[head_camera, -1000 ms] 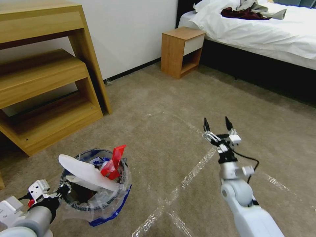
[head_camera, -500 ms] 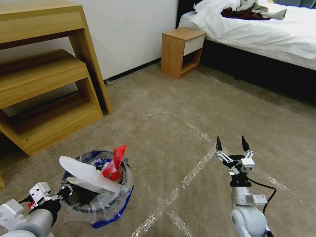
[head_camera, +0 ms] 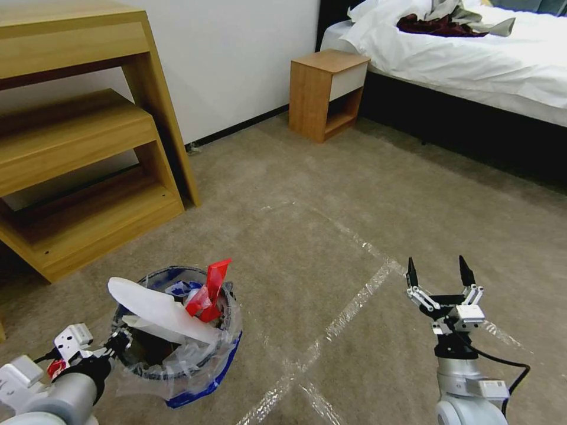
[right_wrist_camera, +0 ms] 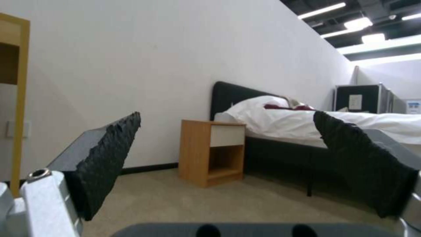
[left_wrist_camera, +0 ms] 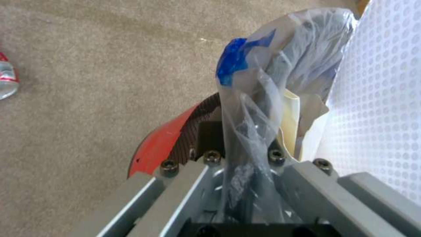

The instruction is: Pick up the trash bin and place the garbage on the floor into it.

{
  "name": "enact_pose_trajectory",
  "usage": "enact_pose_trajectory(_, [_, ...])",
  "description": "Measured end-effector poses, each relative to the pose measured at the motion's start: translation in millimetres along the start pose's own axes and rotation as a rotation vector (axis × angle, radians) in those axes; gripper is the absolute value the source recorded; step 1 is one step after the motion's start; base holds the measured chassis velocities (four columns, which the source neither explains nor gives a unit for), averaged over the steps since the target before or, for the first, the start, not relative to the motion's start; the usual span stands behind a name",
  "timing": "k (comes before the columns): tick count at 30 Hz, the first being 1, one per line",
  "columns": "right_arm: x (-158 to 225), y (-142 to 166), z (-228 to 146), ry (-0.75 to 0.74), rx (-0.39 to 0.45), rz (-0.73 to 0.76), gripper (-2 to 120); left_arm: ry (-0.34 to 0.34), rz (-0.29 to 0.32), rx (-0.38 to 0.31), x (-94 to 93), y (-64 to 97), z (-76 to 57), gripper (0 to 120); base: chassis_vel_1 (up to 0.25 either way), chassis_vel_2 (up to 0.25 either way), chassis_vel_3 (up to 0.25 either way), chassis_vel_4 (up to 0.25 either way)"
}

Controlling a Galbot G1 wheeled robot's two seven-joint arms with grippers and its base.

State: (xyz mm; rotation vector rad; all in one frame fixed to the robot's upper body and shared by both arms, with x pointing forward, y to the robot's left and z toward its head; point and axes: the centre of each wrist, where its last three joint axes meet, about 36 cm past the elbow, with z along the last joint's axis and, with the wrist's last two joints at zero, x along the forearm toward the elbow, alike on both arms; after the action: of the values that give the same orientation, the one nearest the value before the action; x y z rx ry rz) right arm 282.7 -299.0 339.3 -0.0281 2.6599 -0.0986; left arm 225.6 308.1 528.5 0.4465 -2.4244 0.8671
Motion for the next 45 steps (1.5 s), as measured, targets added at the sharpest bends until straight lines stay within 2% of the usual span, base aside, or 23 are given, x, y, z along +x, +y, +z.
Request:
enact_pose_trajectory(9, [-1.0,7.3,3.0,0.000,-0.003,-0.019,100,-0.003,0.002,0.008,2.4,-0.7,0.4,0,-0.143,0.141,0.142,-0.161])
enact_pose_trajectory(24, [2.5,6.4,7.1,0.003,0.010,-0.029,100,-0.008,0.005,0.015,3.0,-1.6,0.9,0,-0.225,0.221,0.228,-0.216])
enact_pose_trajectory(45, [4.0,9.7,11.6,0.006,0.008,-0.049,100,-0.015,0.005,0.021,4.7,-2.5,1.3,0,-0.294,0.301,0.296,-0.299])
